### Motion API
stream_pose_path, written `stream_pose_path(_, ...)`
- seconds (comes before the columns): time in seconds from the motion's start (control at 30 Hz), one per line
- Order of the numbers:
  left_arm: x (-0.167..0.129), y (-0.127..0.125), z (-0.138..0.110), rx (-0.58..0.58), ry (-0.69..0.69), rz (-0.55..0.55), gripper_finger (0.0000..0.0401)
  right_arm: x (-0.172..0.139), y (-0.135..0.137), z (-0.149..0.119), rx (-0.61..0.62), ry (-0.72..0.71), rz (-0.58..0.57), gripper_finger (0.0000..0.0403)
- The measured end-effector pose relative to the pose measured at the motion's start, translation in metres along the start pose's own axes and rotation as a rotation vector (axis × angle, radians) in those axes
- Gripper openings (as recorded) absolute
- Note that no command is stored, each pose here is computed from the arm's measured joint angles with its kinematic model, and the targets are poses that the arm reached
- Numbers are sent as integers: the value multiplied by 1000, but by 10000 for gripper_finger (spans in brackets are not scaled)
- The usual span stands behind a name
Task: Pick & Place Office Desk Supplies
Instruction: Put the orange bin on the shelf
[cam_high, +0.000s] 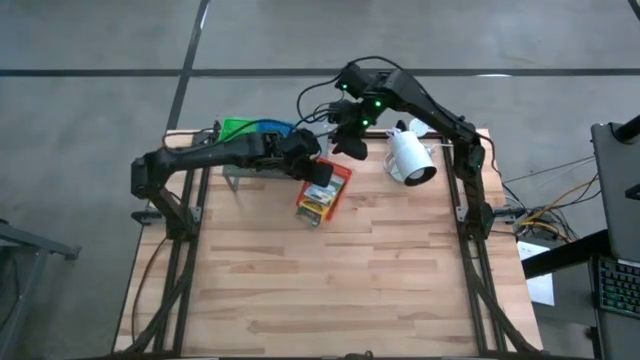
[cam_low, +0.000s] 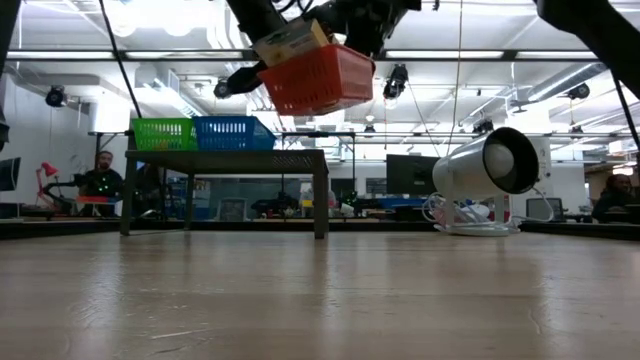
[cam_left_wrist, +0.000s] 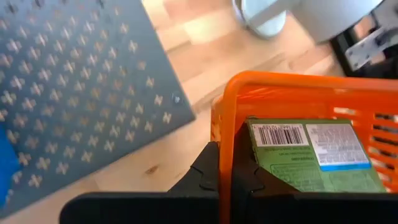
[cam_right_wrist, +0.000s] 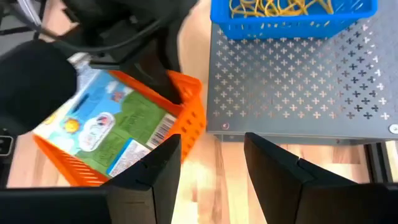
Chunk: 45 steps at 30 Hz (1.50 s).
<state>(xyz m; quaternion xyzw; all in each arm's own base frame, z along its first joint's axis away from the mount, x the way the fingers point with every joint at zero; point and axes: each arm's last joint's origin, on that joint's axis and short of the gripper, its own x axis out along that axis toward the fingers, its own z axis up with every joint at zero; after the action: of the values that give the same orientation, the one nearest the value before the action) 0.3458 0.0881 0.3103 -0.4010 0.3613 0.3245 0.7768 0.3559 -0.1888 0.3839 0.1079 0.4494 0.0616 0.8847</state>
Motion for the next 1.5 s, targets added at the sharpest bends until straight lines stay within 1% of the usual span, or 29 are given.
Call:
stream_pose_path(0.2,-21,-4,12,-12,-11,-10,2,-6,4,0,-13,-14,10,171)
stream_pose_path(0.3,-34,-3,16,-12,-22,51,2,-3,4,-3,-32,0,35,171)
stream_pose_path(0.37,-44,1,19,-27,-36,119,2,2,2,-7,-35,10,97,171)
stream_pose_path(0.4,-49,2,22,-40,-46,127,2,3,1,-9,-41,5,130,171)
stream_pose_path(0.53,-62,3,34,-75,-56,92,2,10,-2,-19,-57,13,262,171)
stream_pose_path(0.63,-63,7,39,-94,-57,85,2,17,-10,-30,-47,8,359,171)
stream_pose_path(0.77,-62,19,48,-130,-59,123,2,11,-19,-46,-75,-104,505,171)
stream_pose_path(0.83,-61,24,51,-147,-57,141,2,3,-22,-58,-90,-156,542,171)
stream_pose_path(0.97,-58,32,58,-184,-37,134,2,-15,-28,-85,-114,-218,518,171)
stream_pose_path(1.13,-54,43,69,-237,-18,124,2,-33,-26,-117,-165,-365,518,171)
stream_pose_path(1.3,-54,53,77,-270,-16,125,2,-33,-21,-140,-201,-412,473,171)
stream_pose_path(1.43,-54,58,80,-278,-52,159,2,-26,-18,-150,-206,-436,452,171)
stream_pose_path(1.5,-54,57,82,-265,-67,147,2,-23,-19,-152,-204,-445,444,171)
